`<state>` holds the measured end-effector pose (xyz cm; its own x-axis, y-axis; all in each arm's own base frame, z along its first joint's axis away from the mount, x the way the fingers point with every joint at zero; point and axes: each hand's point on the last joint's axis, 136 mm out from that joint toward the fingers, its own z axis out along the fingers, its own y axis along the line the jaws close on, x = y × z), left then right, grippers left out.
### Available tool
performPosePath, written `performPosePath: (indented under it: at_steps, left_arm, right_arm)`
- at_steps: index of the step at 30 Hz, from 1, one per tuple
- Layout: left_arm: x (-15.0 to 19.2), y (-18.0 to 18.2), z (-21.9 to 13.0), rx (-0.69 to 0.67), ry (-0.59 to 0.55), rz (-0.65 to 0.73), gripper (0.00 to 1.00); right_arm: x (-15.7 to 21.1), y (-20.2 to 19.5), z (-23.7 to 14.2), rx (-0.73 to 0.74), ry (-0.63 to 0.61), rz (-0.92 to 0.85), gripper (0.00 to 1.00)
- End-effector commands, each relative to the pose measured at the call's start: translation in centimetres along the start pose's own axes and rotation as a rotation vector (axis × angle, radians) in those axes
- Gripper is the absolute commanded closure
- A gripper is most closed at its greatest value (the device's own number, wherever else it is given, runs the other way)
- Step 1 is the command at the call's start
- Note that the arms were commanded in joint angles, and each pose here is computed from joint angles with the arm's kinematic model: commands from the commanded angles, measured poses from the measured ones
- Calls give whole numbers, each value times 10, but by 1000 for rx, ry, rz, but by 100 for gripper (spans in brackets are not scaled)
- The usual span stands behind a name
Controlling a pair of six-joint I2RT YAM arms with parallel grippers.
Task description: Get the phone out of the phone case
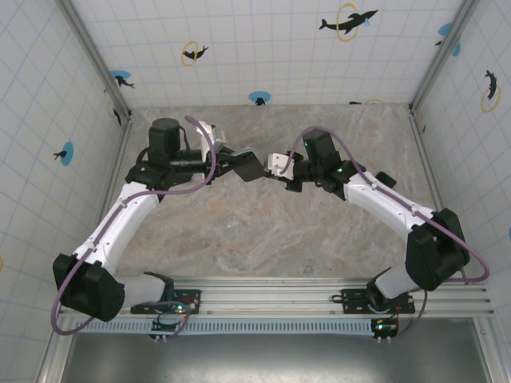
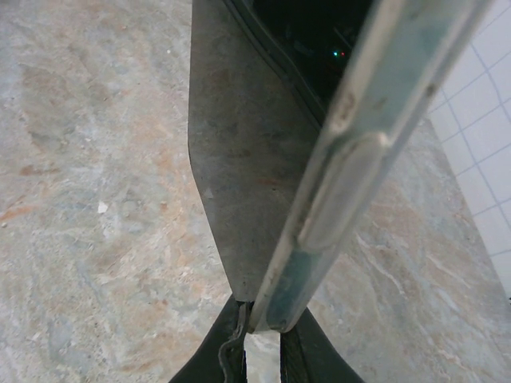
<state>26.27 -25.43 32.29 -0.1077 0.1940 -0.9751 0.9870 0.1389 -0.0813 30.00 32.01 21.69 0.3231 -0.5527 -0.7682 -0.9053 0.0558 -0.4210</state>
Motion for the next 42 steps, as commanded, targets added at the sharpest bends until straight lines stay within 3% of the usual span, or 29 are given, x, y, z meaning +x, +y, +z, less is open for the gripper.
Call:
performPosePath:
  at_steps: [1,11,19,24,31,33,37,42]
  left_arm:
    - [10,-65,8,321,24,-250,100]
    - [3,-60,10,310,10,-221,100]
    - [0,-52,11,282,5,-214,100]
    - [-4,-45,8,264,-6,-202,100]
    - [-8,-12,6,97,-29,-178,100]
    - [-14,-5,4,58,-58,-179,100]
    - [-22,9,1,-7,-92,-249,100]
    - [-30,23,-3,-85,-141,-387,100]
  right_arm:
    - [-71,-72,-23,302,-200,-215,98]
    - [-54,-83,-25,378,-95,-283,98]
    - [-56,-84,-34,357,-174,-160,97]
    - [-39,-78,-31,350,-103,-179,97]
    - [-36,-72,-45,305,-162,-53,96]
    - [-32,-68,-51,307,-170,-12,91]
    - [-24,-58,-63,269,-216,160,71]
    - [-15,-50,-74,258,-267,414,63]
